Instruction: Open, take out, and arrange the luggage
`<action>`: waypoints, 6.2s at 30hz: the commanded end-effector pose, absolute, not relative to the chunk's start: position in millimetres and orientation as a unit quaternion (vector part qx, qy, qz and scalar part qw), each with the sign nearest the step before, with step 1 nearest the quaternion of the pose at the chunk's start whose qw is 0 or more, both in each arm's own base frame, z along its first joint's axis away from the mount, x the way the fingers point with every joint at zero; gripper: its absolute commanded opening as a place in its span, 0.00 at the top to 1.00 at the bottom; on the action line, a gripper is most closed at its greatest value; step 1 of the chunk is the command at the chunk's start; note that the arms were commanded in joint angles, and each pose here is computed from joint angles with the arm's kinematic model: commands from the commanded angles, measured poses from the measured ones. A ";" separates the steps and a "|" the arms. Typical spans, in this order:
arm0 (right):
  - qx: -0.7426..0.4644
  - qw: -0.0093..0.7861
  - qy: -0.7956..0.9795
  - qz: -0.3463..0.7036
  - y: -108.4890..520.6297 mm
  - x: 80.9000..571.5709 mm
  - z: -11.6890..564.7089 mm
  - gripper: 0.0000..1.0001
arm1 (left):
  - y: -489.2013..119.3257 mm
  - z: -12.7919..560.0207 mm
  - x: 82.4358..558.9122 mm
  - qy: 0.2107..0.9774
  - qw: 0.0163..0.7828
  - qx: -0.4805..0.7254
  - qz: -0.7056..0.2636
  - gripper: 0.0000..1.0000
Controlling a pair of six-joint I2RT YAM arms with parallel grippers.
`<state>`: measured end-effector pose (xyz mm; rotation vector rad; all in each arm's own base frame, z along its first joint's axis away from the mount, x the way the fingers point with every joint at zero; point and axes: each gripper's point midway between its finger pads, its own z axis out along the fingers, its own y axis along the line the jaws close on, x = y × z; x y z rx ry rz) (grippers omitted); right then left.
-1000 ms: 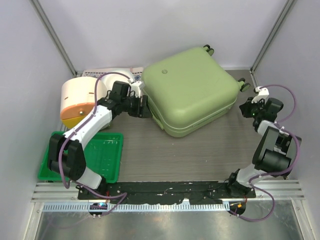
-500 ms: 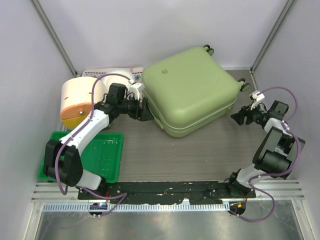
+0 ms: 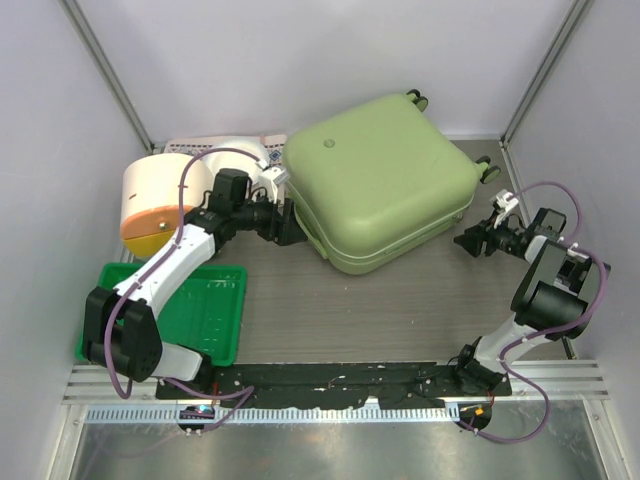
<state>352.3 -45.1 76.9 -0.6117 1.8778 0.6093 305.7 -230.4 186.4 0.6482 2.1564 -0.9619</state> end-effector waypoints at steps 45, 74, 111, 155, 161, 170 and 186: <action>-0.182 0.643 0.728 0.153 -125.1 451.1 146.7 0.99 | -217.2 178.5 343.3 0.848 0.355 0.197 -0.341 0.34; -0.227 0.675 0.670 0.211 -49.6 448.0 152.3 0.99 | -238.1 147.7 344.0 0.913 0.334 -0.002 -0.235 0.34; -0.278 0.681 0.660 0.150 -78.4 455.4 138.5 0.99 | -166.3 73.3 457.8 0.933 0.336 -0.124 -0.043 1.00; -0.051 0.550 0.785 0.280 -125.1 584.6 110.7 0.46 | -232.3 138.1 537.5 0.892 0.420 0.060 -0.156 0.41; -0.037 0.510 0.824 0.244 -123.8 585.5 83.8 0.46 | -231.0 182.7 518.3 0.873 0.447 0.057 -0.188 0.25; -0.006 0.360 0.895 0.265 -96.5 584.6 44.3 0.53 | -213.3 202.7 478.7 0.873 0.435 0.007 -0.222 0.14; -0.017 0.130 0.917 0.376 -23.4 451.7 33.1 0.67 | -195.7 152.2 390.8 0.909 0.340 -0.031 -0.239 0.18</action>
